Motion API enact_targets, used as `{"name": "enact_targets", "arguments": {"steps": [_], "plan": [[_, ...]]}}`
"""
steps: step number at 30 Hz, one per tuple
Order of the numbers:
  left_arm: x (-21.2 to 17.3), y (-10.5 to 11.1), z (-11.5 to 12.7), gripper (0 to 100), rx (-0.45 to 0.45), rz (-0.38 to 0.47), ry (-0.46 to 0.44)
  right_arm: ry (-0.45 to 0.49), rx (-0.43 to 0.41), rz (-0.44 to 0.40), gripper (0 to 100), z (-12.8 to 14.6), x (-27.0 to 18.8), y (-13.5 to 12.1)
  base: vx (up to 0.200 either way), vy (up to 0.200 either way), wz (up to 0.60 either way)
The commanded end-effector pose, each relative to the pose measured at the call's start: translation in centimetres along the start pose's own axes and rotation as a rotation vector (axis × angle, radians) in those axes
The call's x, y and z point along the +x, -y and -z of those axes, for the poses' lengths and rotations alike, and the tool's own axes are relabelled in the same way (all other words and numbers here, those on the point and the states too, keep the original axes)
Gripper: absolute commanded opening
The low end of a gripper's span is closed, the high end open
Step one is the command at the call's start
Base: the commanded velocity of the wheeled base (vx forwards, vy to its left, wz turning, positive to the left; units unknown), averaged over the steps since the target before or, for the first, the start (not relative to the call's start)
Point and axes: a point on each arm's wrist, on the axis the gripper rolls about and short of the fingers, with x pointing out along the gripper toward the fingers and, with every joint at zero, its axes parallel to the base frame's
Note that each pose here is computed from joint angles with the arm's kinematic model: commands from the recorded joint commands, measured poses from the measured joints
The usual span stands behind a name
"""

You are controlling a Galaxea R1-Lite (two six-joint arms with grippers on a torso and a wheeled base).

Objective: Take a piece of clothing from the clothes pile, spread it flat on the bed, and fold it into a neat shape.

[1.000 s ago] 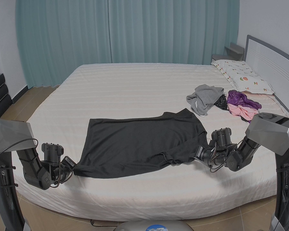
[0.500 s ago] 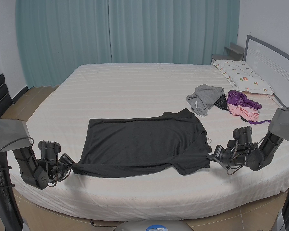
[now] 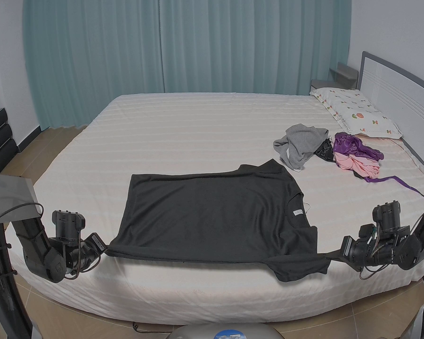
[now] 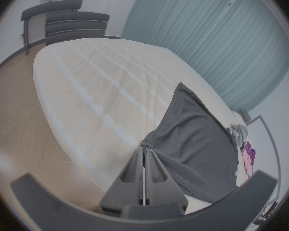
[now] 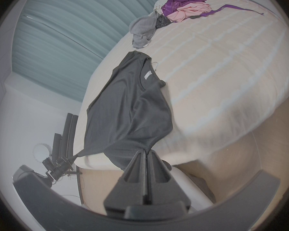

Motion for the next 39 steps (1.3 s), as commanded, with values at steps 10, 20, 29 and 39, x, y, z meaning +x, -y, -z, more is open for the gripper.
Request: {"name": "enact_targets", "arguments": {"steps": [10, 20, 29, 39], "plan": [[-1.1, -1.4, 2.0, 0, 0.146, -0.053, -0.081, -0.144, -0.055, 0.108, 0, 3.9, -0.8, 2.8, 0.0, 0.0, 0.0], [-0.8, -1.5, 2.8, 0, 0.166, -0.068, -0.119, -0.183, -0.076, 0.119, 100, 3.8, 1.2, 3.3, 0.0, 0.0, 0.0], [-0.7, -1.5, 3.0, 0, 0.169, -0.07, -0.123, -0.144, -0.091, 0.096, 100, 1.7, 3.9, 3.0, 0.0, 0.0, 0.0], [-0.5, -1.7, 3.2, 0, 0.17, -0.081, -0.136, -0.081, -0.149, 0.091, 100, 1.0, 7.0, 2.0, 0.0, 0.0, 0.0]]}}
